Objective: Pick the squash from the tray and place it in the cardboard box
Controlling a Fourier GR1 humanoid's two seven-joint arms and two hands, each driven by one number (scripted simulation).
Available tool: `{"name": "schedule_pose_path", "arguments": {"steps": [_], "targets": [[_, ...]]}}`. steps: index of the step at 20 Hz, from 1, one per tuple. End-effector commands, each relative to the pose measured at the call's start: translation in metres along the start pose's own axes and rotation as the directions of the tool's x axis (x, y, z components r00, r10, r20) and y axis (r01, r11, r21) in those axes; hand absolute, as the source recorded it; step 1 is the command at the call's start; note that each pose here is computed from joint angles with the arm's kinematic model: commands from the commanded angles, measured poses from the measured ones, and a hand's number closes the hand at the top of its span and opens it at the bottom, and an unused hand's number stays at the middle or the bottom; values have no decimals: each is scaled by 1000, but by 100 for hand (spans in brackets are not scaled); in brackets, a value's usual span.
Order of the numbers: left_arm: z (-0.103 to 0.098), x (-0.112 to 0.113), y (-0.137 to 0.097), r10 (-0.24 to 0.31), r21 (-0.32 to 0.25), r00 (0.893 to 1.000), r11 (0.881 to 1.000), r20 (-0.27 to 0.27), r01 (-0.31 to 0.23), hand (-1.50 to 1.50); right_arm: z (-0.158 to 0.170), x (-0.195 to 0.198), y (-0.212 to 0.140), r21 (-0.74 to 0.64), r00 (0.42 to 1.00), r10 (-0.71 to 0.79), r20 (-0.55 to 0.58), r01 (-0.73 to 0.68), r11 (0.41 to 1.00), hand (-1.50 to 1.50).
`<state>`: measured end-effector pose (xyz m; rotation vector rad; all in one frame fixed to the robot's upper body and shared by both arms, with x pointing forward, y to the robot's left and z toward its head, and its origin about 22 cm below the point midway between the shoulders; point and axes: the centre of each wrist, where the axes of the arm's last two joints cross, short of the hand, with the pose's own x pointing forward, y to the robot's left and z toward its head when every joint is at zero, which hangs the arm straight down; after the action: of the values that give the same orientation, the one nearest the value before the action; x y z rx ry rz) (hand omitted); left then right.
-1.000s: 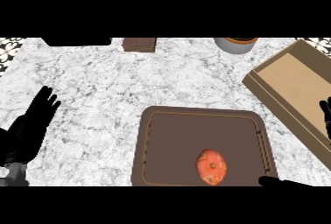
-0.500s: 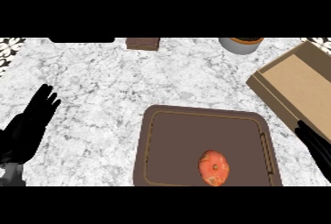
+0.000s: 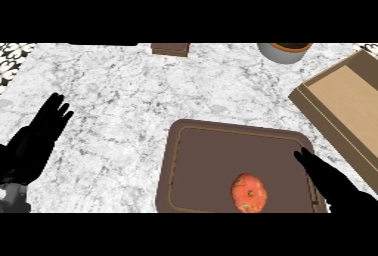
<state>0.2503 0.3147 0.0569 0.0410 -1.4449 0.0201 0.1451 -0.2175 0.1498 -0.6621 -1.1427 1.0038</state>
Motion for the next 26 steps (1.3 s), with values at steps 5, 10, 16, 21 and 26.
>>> {"name": "schedule_pose_path", "arguments": {"steps": [5,10,16,21,26], "targets": [[9,-15,-5,3,4,1000,1000,-15,-3,0,-3,56,5,78,995,52,-81,-46,996,-150],[22,-20,19,14,20,1000,1000,5,-14,0,-10,45,15,125,991,70,-113,-56,991,-150],[0,-16,-9,25,26,999,999,-22,-25,0,-27,54,26,135,994,61,-88,-48,990,-150],[13,11,14,16,-15,1000,1000,-1,-16,0,-16,59,30,107,997,47,-59,-40,993,-150],[9,-5,10,25,19,1000,1000,5,-25,0,-39,66,36,97,996,82,-33,-78,992,-150]]}}
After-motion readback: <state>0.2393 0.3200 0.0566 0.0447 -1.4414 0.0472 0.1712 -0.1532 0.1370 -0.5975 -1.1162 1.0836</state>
